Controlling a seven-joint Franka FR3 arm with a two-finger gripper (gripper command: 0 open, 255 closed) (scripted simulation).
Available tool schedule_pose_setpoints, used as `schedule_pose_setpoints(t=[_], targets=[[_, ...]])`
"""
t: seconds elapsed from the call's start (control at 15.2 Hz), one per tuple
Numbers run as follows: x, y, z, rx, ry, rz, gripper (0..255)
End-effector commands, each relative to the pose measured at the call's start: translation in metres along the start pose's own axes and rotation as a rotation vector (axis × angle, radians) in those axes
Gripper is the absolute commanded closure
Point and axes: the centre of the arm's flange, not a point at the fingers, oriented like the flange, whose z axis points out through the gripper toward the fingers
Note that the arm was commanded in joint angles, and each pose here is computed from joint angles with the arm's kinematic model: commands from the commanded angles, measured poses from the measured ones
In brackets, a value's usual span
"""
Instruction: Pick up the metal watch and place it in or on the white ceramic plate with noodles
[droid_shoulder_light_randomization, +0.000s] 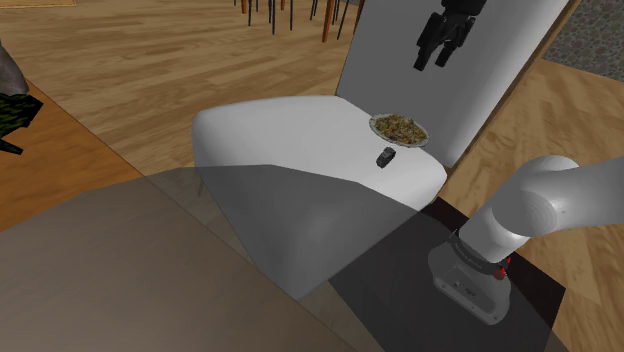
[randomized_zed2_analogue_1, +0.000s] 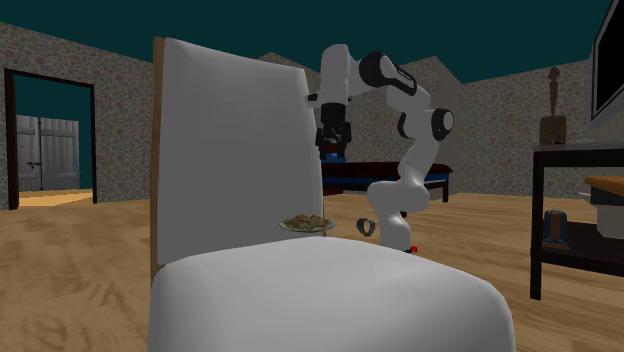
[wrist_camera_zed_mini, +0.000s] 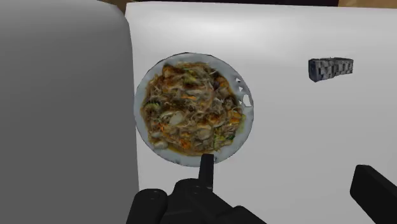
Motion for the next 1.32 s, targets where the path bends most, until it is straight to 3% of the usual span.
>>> schedule_pose_setpoints(t=[0.0,0.92,1.25], targets=[[0.0,0.0,0.0,0.0,0.0,0.0,0],[-0.041,-0.078,0.152,0.096,-0.07,0.333,0],[-0.044,-0.084,0.178,0.1,-0.072,0.345,0]])
